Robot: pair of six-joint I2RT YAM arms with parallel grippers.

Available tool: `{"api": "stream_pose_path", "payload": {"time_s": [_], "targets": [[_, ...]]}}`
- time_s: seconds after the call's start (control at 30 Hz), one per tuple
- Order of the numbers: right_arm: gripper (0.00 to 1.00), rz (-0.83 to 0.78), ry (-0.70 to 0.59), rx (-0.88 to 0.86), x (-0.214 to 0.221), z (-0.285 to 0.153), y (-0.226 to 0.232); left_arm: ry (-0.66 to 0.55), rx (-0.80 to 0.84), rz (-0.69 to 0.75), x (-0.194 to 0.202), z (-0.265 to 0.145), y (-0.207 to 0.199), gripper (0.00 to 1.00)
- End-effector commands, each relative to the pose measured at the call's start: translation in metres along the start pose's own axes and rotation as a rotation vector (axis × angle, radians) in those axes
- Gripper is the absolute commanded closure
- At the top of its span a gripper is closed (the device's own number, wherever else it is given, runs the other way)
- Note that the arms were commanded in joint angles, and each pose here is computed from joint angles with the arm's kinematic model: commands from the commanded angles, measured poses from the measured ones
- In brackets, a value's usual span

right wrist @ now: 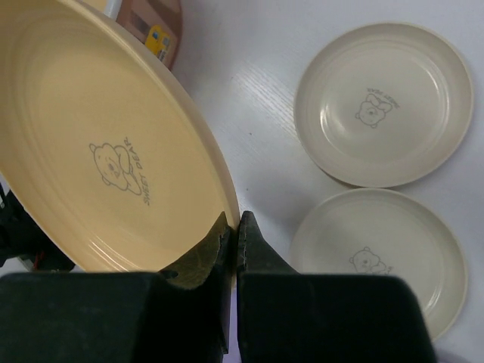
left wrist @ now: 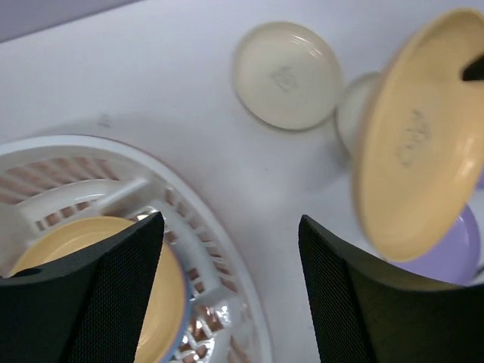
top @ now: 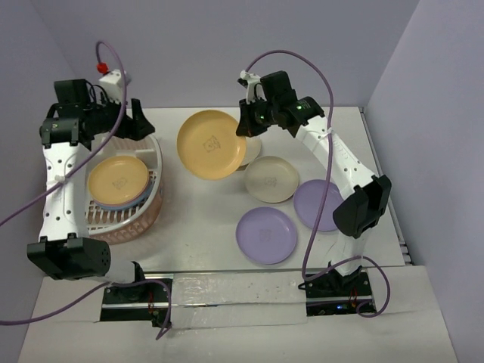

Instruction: Place the plates into the plastic bin on the countertop

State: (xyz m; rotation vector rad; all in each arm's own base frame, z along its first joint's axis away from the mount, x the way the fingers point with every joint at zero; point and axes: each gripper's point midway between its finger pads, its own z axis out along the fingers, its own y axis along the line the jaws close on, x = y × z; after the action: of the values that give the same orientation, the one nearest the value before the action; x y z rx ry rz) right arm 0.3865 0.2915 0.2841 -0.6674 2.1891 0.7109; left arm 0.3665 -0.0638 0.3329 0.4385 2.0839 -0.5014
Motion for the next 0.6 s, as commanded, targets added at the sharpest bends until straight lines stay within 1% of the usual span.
{"api": "stream_pose_path", "payload": {"time_s": [0.0, 0.2, 0.33, 0.47, 0.5, 0.57], "targets": [[1.00, -0.043, -0.021, -0.004, -0.010, 0.003, 0.017, 0.040, 0.051, -0.033, 0.017, 0.019, -0.015, 0.23], [1.00, -0.049, 0.003, -0.041, -0.003, 0.011, 0.034, 0.057, 0.107, 0.023, 0.025, 0.032, -0.048, 0.25], [1.00, -0.052, -0.002, -0.051, -0.006, 0.012, 0.038, 0.077, 0.123, 0.023, 0.031, 0.039, -0.053, 0.28], [1.00, -0.047, -0.004, -0.060, -0.007, 0.011, 0.041, 0.097, 0.121, 0.021, 0.039, 0.048, -0.056, 0.33], [1.00, -0.046, -0.005, -0.066, -0.007, 0.010, 0.042, 0.102, 0.116, 0.022, 0.040, 0.049, -0.056, 0.37], [1.00, -0.044, -0.008, -0.073, -0.008, 0.009, 0.045, 0.108, 0.089, 0.020, 0.043, 0.052, -0.051, 0.48]]}}
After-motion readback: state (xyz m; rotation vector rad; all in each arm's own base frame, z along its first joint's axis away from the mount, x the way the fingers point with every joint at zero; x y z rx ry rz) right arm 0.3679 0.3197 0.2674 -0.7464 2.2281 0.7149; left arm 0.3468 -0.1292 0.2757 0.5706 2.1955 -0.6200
